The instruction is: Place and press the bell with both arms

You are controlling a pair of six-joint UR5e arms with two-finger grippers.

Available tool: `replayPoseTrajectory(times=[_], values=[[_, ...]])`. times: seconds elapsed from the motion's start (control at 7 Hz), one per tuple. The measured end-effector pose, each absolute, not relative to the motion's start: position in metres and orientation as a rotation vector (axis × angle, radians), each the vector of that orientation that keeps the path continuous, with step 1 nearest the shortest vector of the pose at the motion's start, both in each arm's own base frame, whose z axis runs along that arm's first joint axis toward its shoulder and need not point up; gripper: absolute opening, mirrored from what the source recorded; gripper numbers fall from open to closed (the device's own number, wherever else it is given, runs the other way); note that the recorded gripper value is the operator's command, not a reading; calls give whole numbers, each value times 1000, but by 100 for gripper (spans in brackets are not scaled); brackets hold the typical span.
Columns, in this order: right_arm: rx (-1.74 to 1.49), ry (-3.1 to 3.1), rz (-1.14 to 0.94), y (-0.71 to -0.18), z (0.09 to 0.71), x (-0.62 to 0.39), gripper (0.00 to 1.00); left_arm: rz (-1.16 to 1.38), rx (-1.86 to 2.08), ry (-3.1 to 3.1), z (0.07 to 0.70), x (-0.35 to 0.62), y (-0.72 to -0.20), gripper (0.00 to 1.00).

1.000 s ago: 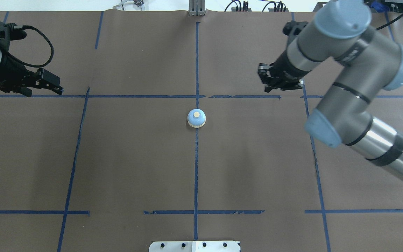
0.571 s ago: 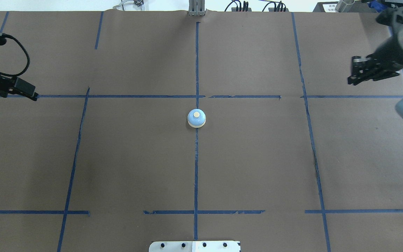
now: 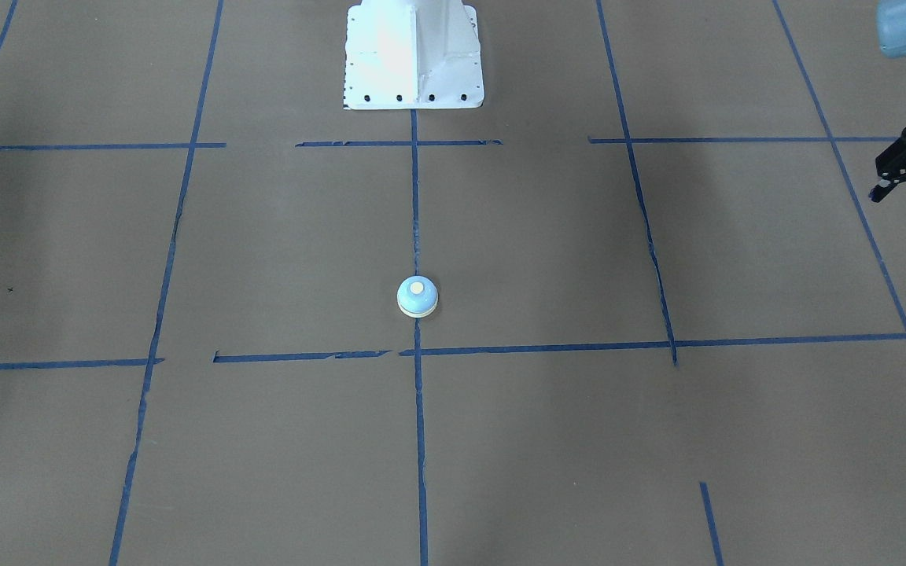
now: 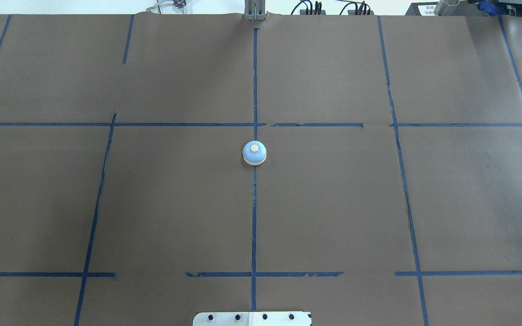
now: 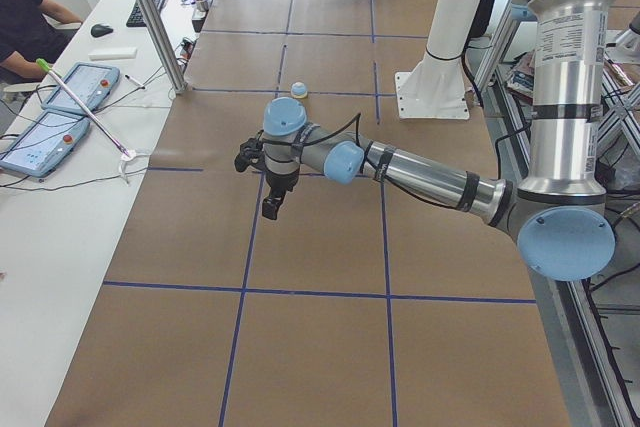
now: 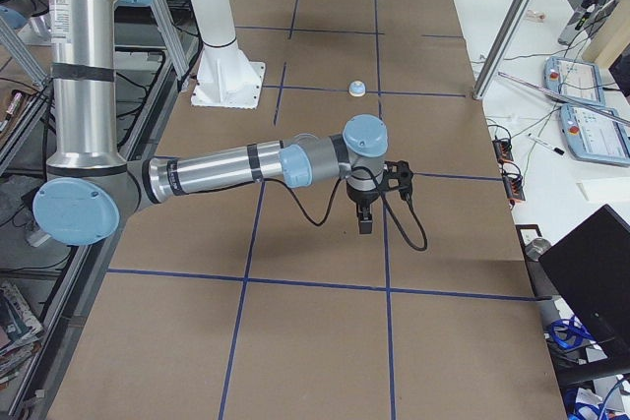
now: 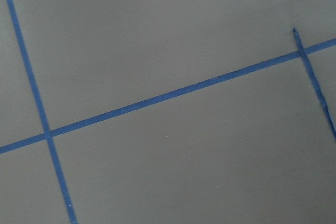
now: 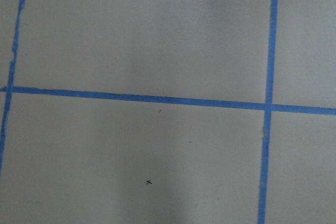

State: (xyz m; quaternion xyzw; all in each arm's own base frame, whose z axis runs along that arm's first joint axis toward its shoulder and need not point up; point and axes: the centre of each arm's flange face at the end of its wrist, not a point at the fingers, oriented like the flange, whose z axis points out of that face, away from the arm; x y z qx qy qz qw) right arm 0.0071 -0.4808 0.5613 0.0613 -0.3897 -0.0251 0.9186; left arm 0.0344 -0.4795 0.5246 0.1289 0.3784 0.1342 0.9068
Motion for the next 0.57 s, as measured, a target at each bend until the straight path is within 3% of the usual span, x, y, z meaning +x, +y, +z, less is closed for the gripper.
replayPoseTrajectory(times=[0.57], values=[[89, -775, -130, -439, 643, 48, 100, 203, 176, 887, 597, -39, -435, 100]])
